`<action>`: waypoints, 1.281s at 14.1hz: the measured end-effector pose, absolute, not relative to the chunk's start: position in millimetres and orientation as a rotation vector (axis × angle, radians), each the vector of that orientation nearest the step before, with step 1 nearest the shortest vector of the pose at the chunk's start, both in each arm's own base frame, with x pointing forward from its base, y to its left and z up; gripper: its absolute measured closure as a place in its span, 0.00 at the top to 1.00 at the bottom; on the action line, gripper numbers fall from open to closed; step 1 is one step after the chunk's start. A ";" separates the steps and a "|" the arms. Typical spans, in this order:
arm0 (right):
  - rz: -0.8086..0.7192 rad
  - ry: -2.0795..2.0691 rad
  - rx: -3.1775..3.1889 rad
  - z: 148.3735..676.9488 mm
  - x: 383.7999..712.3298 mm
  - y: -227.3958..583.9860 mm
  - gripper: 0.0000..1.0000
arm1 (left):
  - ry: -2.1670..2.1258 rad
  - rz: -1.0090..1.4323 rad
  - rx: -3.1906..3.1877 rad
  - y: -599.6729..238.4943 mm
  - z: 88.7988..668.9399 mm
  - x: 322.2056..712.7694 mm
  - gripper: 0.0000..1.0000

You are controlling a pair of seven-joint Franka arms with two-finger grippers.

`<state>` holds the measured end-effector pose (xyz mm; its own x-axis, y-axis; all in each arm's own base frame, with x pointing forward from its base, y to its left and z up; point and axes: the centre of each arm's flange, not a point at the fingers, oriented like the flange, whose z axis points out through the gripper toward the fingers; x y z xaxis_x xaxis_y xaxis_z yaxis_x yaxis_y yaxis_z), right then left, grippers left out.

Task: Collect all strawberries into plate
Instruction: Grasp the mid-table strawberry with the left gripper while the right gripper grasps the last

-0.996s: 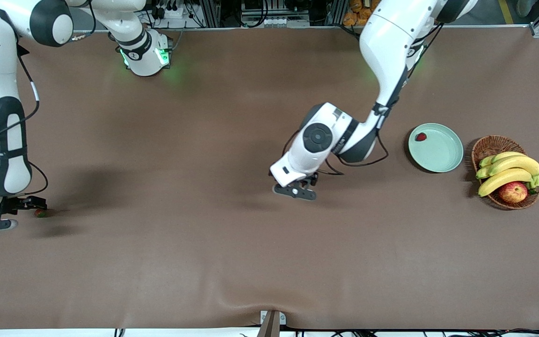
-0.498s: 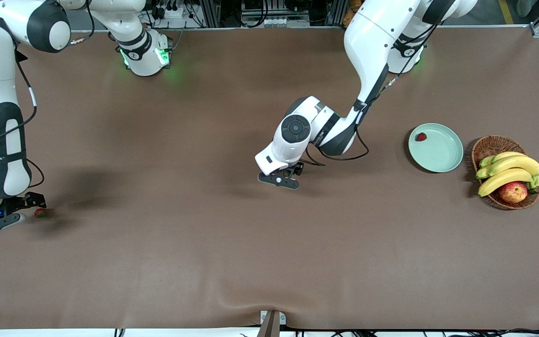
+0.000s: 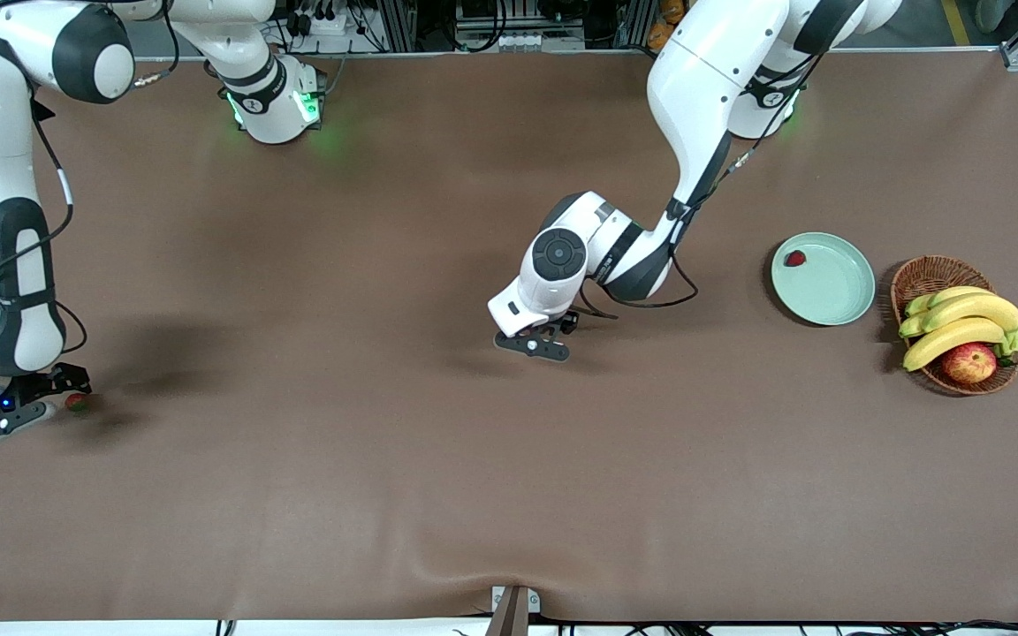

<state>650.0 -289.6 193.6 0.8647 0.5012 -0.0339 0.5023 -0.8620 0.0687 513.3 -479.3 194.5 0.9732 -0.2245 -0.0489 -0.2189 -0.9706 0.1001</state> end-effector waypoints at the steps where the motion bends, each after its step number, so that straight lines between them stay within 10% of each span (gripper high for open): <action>1: -0.021 0.800 2.958 190.6 650.4 -288.7 1.00 | -0.341 -0.098 3.030 -477.8 191.9 512.2 0.72; 9: -0.019 0.787 2.965 183.7 648.6 -291.1 0.93 | -0.345 -0.118 3.038 -475.8 185.1 507.9 0.49; 15: -0.018 0.783 2.967 183.8 648.1 -292.4 0.33 | -0.350 -0.122 3.039 -477.2 184.0 505.4 0.45; 18: -0.016 0.785 2.967 184.4 648.9 -291.9 0.32 | -0.350 -0.121 3.038 -477.4 184.7 505.7 0.35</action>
